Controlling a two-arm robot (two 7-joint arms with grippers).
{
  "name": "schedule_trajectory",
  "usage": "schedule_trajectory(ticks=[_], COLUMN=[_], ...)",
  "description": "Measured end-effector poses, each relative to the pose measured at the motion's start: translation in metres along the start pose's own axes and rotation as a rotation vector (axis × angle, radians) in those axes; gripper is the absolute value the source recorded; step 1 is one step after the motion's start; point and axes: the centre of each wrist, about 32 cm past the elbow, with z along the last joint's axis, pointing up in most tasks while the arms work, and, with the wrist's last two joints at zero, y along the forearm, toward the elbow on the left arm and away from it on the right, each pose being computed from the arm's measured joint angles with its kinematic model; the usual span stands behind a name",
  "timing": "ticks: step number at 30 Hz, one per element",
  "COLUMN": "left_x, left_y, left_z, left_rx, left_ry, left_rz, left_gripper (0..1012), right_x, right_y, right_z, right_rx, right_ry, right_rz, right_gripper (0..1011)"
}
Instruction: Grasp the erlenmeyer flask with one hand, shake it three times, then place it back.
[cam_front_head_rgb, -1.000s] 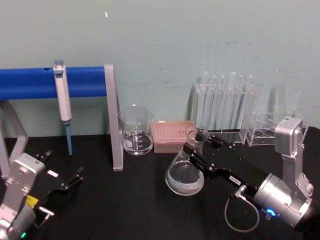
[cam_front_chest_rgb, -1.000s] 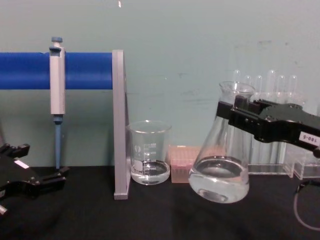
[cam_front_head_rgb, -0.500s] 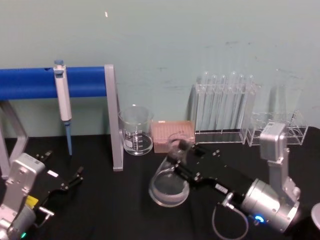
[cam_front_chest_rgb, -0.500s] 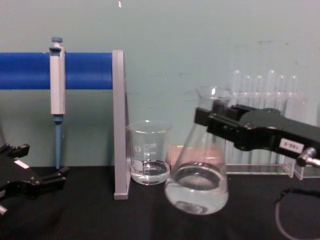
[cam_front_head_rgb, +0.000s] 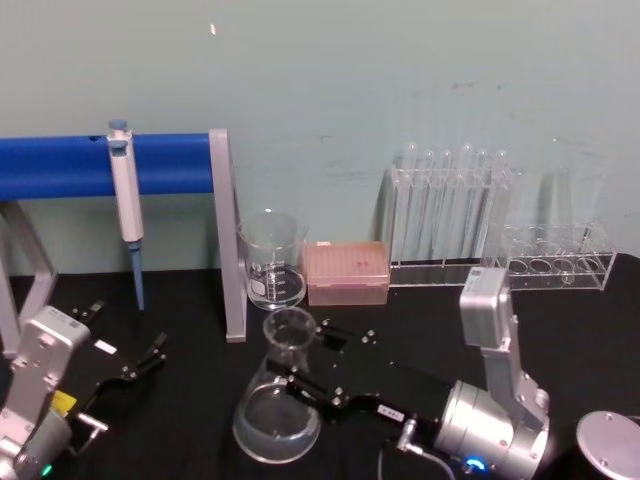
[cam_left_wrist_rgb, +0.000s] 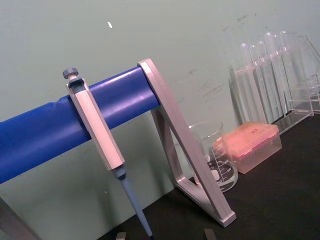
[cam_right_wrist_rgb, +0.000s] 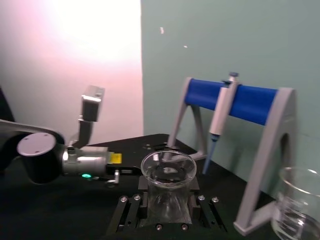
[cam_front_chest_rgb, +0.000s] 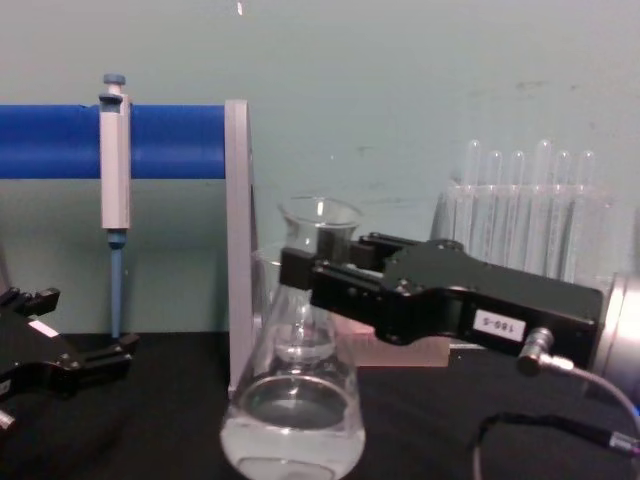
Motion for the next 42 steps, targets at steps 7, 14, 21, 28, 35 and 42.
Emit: schedule_trajectory(ticks=[7,14,21,28,35,42], left_x=[0.0000,0.0000,0.0000,0.0000,0.0000,0.0000], left_y=[0.0000,0.0000,0.0000,0.0000,0.0000,0.0000], left_z=[0.0000,0.0000,0.0000,0.0000,0.0000,0.0000], left_rx=[0.000,0.000,0.000,0.000,0.000,0.000], left_ry=[0.000,0.000,0.000,0.000,0.000,0.000], left_rz=[0.000,0.000,0.000,0.000,0.000,0.000], left_gripper=[1001,1001,1001,1001,1001,1001], right_x=[-0.003,-0.003,-0.001,0.004,0.013,0.021], right_y=[0.005,0.005,0.002,-0.007,-0.025,-0.047], right_z=[0.000,-0.001,-0.002,-0.001,0.000,0.004], right_rx=[-0.001,0.001,0.010,0.016,0.013,0.011], right_ry=[0.003,0.003,-0.006,-0.017,-0.034,-0.057], right_rz=[0.027,0.017,-0.034,-0.118,-0.247,-0.369], right_gripper=[453,456,456,456,456,456])
